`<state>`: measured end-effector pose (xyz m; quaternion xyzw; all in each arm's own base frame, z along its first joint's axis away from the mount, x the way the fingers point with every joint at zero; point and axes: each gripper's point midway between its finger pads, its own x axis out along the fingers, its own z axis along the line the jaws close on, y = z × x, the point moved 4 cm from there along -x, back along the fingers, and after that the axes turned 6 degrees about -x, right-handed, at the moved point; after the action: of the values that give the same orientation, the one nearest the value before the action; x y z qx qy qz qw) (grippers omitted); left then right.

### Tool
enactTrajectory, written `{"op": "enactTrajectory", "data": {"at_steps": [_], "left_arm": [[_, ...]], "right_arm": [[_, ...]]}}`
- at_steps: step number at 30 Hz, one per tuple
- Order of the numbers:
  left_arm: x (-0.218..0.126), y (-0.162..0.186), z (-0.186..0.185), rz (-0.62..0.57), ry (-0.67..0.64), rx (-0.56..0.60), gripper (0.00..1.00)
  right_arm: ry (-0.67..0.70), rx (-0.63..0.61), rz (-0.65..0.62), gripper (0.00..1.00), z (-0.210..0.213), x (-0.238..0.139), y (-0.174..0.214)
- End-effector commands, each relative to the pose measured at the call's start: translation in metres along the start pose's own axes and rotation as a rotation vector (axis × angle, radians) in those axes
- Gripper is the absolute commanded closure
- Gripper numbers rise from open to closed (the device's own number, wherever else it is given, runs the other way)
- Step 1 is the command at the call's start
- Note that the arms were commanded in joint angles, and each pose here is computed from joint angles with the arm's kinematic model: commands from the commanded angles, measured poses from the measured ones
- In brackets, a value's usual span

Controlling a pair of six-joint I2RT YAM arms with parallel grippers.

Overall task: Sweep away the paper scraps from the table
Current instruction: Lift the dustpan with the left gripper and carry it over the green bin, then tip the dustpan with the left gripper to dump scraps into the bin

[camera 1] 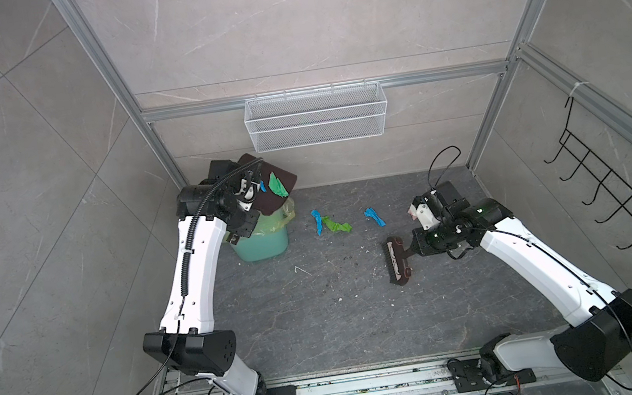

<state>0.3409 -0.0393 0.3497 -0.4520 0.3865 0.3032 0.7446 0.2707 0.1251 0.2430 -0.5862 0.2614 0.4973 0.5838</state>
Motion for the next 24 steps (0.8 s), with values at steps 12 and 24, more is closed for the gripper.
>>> {"op": "enactTrajectory", "data": {"at_steps": [12,24], "left_arm": [[0.004,0.004,0.058,0.017,-0.148,-0.081,1.0],[0.003,-0.004,0.088,0.063,-0.349,0.068,1.0]], "right_arm": [[-0.036,-0.013,0.009,1.0,0.003,0.007,0.003],[-0.045,-0.01,-0.003,1.0,0.003,0.005,0.007]]}}
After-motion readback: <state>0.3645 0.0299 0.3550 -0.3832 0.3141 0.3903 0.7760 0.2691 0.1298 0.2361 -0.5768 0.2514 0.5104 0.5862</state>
